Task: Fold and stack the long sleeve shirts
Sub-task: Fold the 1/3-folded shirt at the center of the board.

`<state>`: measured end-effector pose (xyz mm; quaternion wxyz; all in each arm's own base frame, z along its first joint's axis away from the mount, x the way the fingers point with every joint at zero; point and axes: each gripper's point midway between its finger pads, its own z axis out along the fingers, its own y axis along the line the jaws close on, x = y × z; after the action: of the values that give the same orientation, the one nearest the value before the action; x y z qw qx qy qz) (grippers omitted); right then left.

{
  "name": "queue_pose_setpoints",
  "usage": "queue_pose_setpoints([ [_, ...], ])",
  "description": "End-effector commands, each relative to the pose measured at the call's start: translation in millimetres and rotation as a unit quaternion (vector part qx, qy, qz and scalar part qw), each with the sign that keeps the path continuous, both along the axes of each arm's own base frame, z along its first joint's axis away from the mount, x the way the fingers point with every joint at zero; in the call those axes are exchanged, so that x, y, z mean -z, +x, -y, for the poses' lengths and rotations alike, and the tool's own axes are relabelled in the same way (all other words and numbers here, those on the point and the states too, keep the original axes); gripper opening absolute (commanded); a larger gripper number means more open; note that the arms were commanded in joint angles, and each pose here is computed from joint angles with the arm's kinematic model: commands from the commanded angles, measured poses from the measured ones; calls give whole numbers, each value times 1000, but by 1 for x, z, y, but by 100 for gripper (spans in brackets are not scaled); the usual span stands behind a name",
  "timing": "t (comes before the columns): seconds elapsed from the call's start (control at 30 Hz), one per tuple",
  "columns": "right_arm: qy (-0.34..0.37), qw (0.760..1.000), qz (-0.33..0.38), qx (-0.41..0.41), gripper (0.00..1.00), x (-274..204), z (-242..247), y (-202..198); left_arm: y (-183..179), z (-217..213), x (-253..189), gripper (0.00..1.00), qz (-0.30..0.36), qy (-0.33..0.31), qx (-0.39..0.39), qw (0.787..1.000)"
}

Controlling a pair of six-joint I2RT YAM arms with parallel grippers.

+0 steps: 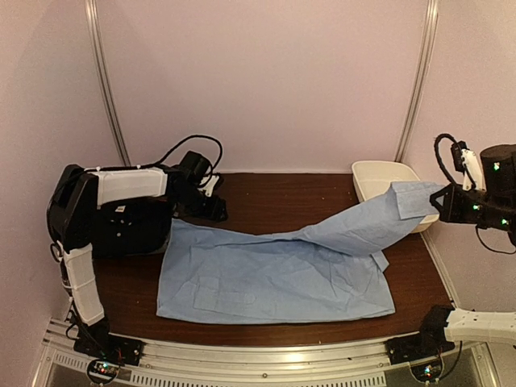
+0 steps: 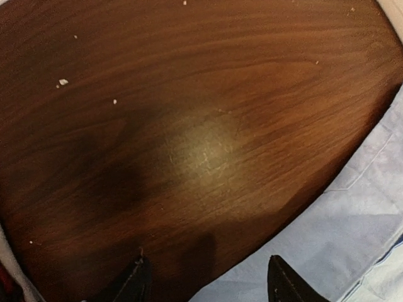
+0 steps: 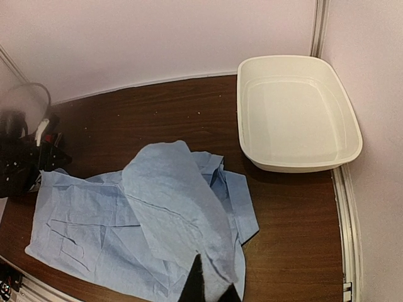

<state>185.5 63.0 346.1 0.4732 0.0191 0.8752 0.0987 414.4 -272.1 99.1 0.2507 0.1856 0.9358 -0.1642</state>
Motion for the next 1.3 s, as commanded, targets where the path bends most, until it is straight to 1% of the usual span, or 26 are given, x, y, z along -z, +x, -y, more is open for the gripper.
queue_pose_setpoints([
  [0.0,1,1000,13,11,0,-7,10,-5,-5,1,22,61,-30,8,17,999],
  [0.17,-2,1000,11,17,0,-5,14,-7,-24,-3,20,51,-37,-9,19,999],
  [0.33,-1,1000,12,22,0,-4,17,-9,-61,-5,25,44,-50,-5,29,998],
  [0.53,-1,1000,9,19,0,-3,15,-8,-92,-7,38,43,-51,8,22,998],
  [0.67,-3,1000,3,6,0,2,9,-7,-103,-11,54,42,-53,32,16,998],
  [0.77,-7,1000,-6,-10,0,11,2,-6,-105,-21,63,42,-46,59,2,997],
  [0.87,-14,999,-15,-34,0,22,-8,-4,-101,-37,68,45,-31,92,-25,995],
  [0.93,-22,999,-22,-43,0,29,-13,-1,-98,-44,67,49,-19,105,-40,993],
  [1.2,-49,996,-44,-55,0,49,-26,12,-93,-44,40,61,12,86,-48,995],
  [1.27,-52,996,-47,-56,0,51,-28,14,-92,-48,40,64,16,87,-55,995],
])
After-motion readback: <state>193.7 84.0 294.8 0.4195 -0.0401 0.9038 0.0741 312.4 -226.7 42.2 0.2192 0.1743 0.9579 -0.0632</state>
